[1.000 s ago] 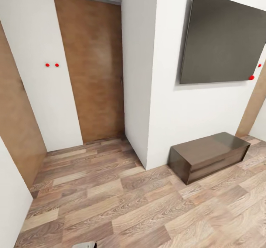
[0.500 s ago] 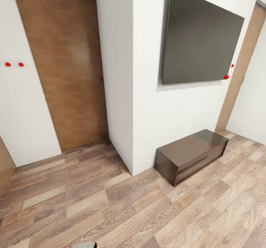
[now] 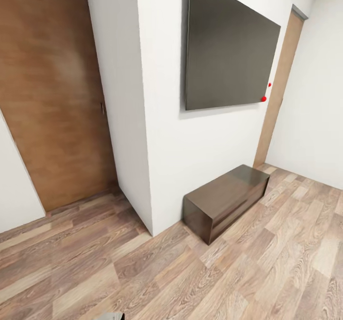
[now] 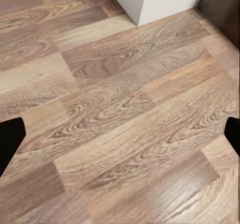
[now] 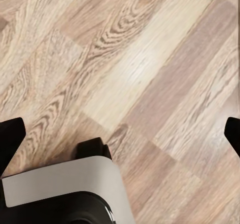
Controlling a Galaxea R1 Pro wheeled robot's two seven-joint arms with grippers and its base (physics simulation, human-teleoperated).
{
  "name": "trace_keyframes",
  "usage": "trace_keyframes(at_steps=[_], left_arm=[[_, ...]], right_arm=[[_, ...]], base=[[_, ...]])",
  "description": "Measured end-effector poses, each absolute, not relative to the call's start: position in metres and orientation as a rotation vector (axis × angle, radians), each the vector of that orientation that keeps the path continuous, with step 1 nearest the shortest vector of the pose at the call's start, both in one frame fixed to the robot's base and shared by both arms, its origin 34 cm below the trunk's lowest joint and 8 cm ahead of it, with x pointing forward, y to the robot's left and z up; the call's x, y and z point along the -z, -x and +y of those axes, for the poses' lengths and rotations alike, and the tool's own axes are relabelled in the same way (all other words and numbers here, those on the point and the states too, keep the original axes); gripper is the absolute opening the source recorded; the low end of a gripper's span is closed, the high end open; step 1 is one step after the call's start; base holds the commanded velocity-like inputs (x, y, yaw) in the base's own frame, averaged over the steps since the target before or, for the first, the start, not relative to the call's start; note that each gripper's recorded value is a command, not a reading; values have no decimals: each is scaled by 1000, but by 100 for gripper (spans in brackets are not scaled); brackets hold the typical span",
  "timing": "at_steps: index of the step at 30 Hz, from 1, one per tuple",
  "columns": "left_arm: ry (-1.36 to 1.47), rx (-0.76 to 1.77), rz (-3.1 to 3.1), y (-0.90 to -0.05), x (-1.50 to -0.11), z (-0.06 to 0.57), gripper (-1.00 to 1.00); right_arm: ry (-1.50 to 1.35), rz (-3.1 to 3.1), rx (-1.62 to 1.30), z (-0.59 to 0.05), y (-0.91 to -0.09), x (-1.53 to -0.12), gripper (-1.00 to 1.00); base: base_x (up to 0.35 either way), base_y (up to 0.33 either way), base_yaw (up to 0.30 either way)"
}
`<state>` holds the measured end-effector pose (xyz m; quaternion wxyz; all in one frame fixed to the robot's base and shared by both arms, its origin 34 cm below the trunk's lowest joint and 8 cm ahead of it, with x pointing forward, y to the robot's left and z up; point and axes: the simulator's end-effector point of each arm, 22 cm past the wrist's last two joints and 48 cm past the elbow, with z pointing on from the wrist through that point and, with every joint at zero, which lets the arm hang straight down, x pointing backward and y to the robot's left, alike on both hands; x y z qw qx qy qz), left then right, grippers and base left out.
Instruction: In the bedroom, move the book from the bed onto either nightstand, and place the two sandals side by side next to the bed.
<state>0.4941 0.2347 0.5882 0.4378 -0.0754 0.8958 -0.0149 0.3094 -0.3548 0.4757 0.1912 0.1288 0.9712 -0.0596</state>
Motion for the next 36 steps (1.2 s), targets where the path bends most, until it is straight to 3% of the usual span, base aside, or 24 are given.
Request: trace_keyframes(at_steps=[22, 36], left_arm=[[187, 37, 2227, -494, -588, 235, 100], [188, 37, 2227, -494, -588, 235, 100]], right_arm=[[-364, 2728, 168, -356, -309, -476, 100], [-365, 2722, 170, -356, -310, -476, 100]], base=[[262, 5, -284], [261, 138, -284]])
